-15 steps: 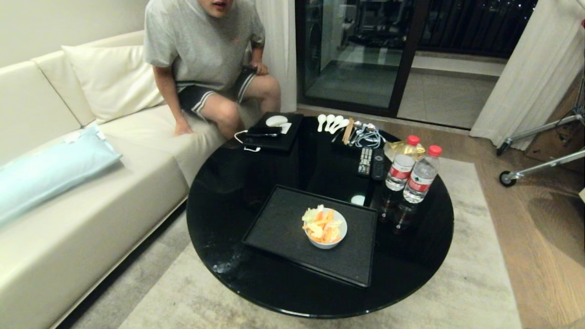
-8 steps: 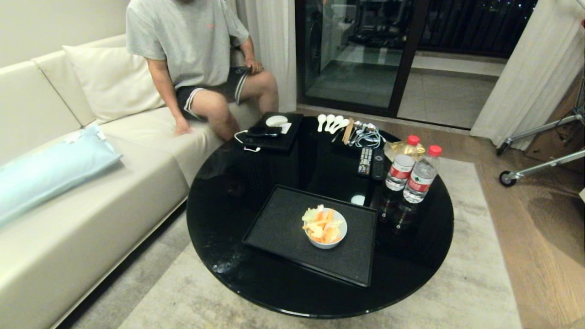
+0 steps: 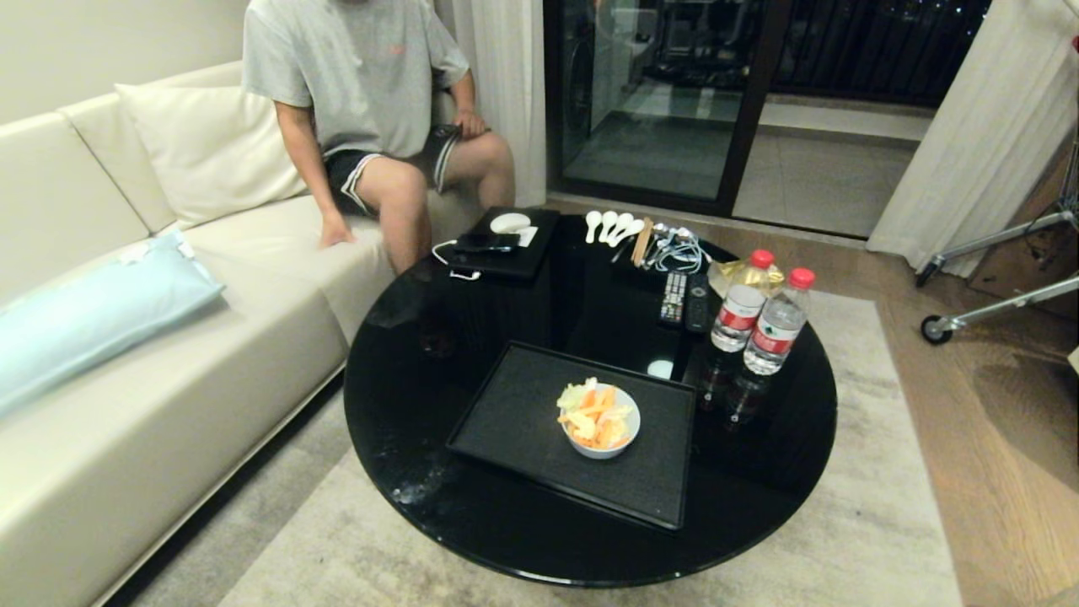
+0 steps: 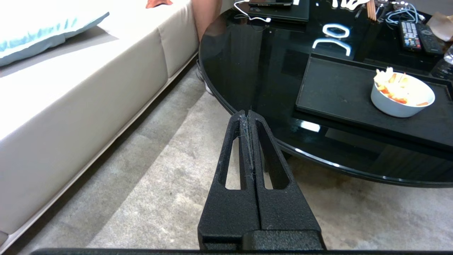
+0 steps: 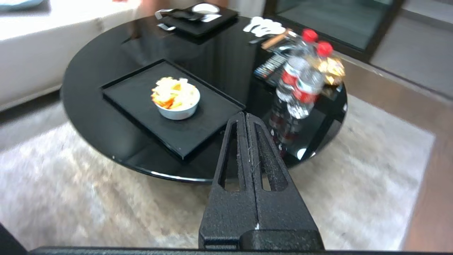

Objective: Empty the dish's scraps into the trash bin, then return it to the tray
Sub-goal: Pick up the bowl with leftover food

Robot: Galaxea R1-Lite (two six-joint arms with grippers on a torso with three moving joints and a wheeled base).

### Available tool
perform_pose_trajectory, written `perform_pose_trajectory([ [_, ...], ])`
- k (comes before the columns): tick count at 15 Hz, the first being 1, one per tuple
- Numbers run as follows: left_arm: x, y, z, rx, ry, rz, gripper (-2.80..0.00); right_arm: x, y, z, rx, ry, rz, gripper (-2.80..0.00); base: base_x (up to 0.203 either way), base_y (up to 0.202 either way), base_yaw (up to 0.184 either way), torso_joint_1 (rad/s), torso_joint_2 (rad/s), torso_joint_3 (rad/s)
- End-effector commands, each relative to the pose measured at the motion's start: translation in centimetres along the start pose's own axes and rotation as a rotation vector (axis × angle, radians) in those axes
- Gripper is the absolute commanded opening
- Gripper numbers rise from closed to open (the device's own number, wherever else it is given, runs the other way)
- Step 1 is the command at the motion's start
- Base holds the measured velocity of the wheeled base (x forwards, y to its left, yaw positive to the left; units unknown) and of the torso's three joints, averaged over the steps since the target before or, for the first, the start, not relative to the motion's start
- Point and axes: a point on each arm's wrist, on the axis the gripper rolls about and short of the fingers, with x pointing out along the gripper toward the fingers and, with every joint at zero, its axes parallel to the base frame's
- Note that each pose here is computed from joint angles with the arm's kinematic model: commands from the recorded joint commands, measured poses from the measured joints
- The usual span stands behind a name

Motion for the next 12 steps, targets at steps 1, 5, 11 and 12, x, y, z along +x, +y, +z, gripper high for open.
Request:
perform_pose_trajectory([
  [1,0.0,0.0,0.0,0.0,-0.001,0.001,-2.8,2.8,-1.3,2.6,-0.017,0.1,0.049,-2.8,0.0,0.0,0.0,0.0,0.0,0.0],
  [5,0.0,0.0,0.0,0.0,-0.001,0.0,-2.8,7.7,-3.3,5.1,-0.122,0.205,0.139,-2.8,0.0,0.0,0.0,0.0,0.0,0.0],
  [11,0.0,0.0,0.0,0.0,-0.001,0.001,-2.8,16.8,-4.8,5.9,-0.133,0.348,0.336,-2.8,0.0,0.0,0.0,0.0,0.0,0.0],
  [12,0.0,0.0,0.0,-0.001,-0.001,0.0,-2.8,18.4,-4.6,5.9,-0.123,0.37,0.369,-2.8,0.0,0.0,0.0,0.0,0.0,0.0],
])
